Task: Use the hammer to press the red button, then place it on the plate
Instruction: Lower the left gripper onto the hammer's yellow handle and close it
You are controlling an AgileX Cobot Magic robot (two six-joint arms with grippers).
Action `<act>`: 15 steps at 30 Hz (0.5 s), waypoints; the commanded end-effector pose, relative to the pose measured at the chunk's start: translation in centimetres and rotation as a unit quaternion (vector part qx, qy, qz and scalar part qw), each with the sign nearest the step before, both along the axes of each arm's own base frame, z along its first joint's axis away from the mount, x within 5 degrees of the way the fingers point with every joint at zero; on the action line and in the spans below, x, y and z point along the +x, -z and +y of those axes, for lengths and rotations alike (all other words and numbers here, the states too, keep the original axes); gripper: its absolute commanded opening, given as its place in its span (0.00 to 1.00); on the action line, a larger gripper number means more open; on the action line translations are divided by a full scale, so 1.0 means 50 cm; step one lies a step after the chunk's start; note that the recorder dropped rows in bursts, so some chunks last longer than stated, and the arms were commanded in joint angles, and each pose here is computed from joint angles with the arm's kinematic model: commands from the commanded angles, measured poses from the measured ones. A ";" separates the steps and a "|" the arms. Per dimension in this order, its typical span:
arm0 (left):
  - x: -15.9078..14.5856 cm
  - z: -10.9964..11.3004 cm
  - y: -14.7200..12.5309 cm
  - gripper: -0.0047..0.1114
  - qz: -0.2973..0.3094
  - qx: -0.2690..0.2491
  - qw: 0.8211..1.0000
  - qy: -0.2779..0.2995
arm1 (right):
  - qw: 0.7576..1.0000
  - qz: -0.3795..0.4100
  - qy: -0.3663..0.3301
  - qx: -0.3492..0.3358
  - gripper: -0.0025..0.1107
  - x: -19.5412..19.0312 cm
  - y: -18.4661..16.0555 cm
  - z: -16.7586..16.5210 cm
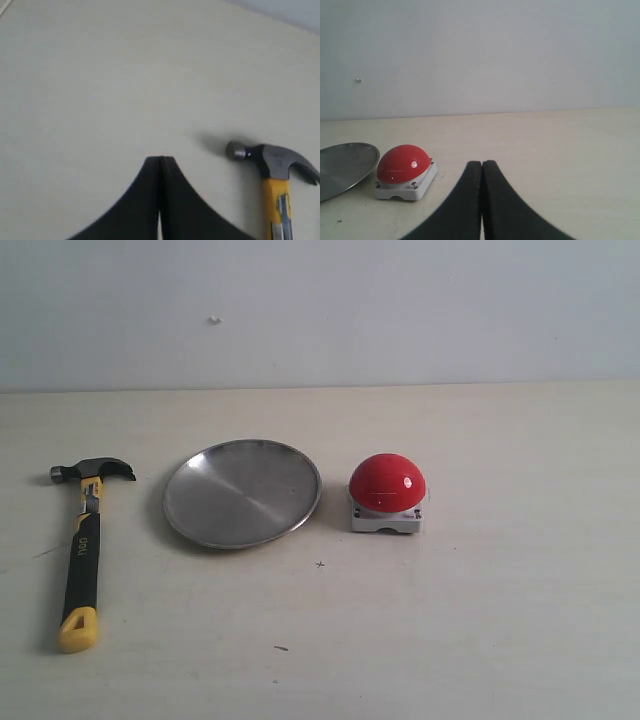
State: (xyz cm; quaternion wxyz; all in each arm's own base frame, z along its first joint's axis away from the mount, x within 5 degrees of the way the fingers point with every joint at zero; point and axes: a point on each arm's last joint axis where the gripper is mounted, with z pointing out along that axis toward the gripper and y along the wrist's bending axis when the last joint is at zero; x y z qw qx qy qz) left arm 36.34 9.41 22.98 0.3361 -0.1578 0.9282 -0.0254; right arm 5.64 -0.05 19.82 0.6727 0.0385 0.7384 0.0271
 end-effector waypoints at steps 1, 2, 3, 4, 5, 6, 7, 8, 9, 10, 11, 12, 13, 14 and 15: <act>-0.018 0.002 -0.004 0.04 0.097 -0.039 0.994 -0.029 | 1.000 -0.001 0.003 -0.006 0.02 -0.001 0.002 -0.001; -0.018 -0.007 -0.004 0.04 0.119 -0.048 0.992 -0.022 | 1.000 -0.001 0.003 -0.006 0.02 -0.001 0.002 -0.001; -0.016 -0.017 -0.007 0.04 0.135 -0.053 0.989 -0.012 | 1.000 -0.001 0.003 -0.006 0.02 -0.001 0.002 -0.001; -0.012 -0.027 -0.006 0.04 0.144 -0.055 0.988 -0.003 | 1.000 -0.001 0.003 -0.006 0.02 -0.001 0.002 -0.001; -0.008 -0.042 -0.008 0.04 0.153 -0.055 0.987 0.009 | 1.000 -0.001 0.003 -0.006 0.02 -0.001 0.002 -0.001; -0.005 -0.062 -0.007 0.04 0.159 -0.055 0.986 0.023 | 1.000 -0.001 0.003 -0.006 0.02 -0.001 0.002 -0.001; -0.002 -0.083 -0.006 0.04 0.160 -0.053 0.985 0.037 | 1.000 -0.001 0.003 -0.006 0.02 -0.001 0.002 -0.001; 0.003 -0.105 -0.002 0.04 0.164 -0.051 0.984 0.052 | 1.000 -0.001 0.003 -0.006 0.02 -0.001 0.002 -0.001; 0.008 -0.130 0.001 0.04 0.162 -0.048 0.983 0.067 | 1.000 -0.001 0.003 -0.006 0.02 -0.001 0.002 -0.001; 0.013 -0.149 0.002 0.04 0.158 -0.045 0.983 0.080 | 1.000 -0.001 0.003 -0.006 0.02 -0.001 0.002 -0.001; 0.021 -0.174 0.006 0.04 0.159 -0.043 0.982 0.096 | 1.000 -0.001 0.003 -0.006 0.02 -0.001 0.002 -0.001; 0.029 -0.200 0.009 0.04 0.161 -0.040 0.980 0.113 | 1.000 -0.001 0.003 -0.006 0.02 -0.001 0.002 -0.001; 0.037 -0.219 0.012 0.04 0.167 -0.040 0.977 0.125 | 1.000 -0.001 0.003 -0.006 0.02 -0.001 0.002 -0.001; 0.047 -0.242 0.016 0.04 0.176 -0.041 0.974 0.136 | 1.000 -0.001 0.003 -0.006 0.02 -0.001 0.002 -0.001; 0.058 -0.263 0.019 0.04 0.187 -0.044 0.971 0.145 | 1.000 -0.001 0.003 -0.006 0.02 -0.001 0.002 -0.001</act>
